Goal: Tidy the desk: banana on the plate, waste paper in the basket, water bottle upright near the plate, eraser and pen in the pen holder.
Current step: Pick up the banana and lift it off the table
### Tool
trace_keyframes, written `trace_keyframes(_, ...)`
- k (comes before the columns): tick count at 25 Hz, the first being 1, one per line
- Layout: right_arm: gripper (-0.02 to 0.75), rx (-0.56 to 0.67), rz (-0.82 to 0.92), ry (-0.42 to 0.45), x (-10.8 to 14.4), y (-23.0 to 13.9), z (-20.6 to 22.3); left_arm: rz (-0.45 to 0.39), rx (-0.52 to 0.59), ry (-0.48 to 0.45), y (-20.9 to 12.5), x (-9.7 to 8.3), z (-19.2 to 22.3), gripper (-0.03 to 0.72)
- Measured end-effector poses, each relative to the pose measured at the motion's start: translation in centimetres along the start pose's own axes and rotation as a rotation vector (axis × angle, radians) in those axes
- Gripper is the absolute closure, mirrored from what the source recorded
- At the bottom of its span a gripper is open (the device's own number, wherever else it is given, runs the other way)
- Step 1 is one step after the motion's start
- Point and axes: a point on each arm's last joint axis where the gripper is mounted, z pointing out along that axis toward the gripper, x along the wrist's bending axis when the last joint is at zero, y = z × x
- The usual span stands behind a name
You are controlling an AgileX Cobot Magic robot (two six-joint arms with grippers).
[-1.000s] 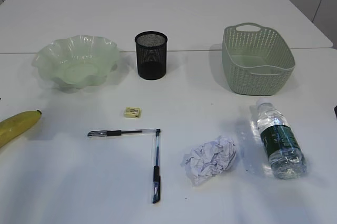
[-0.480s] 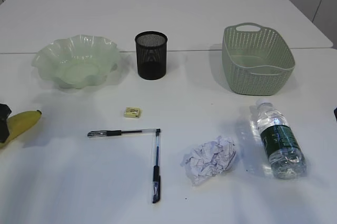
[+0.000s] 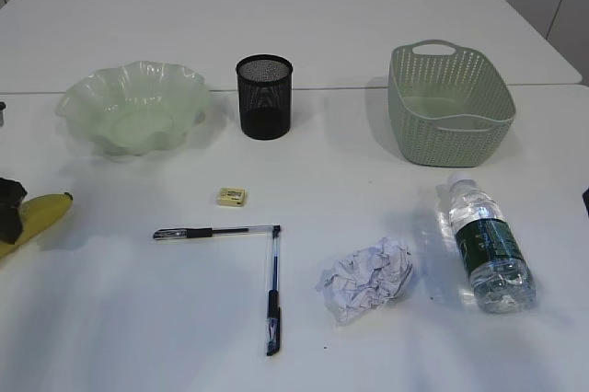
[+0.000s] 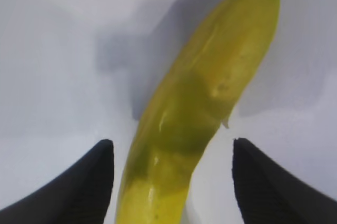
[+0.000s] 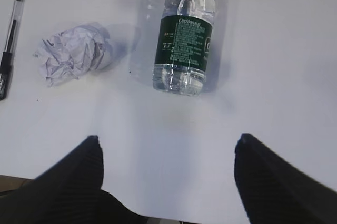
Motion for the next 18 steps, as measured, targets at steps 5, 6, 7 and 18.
trace_keyframes(5,0.164,0.002,-0.002,0.000,0.0,0.0,0.0,0.001,0.034,-0.004,-0.1,0.0,1.2,0.190)
trace_keyframes(6,0.164,0.002,-0.002,0.000,0.0,0.0,0.0,0.004,0.036,-0.005,-0.1,0.0,1.3,0.190)
trace_keyframes(7,0.164,0.002,-0.002,0.000,0.0,0.0,0.0,0.004,0.037,-0.005,-0.2,0.0,1.3,0.190)
trace_keyframes(18,0.164,0.002,-0.004,0.002,0.0,0.0,0.0,0.007,0.042,-0.005,-0.2,0.0,1.5,0.359)
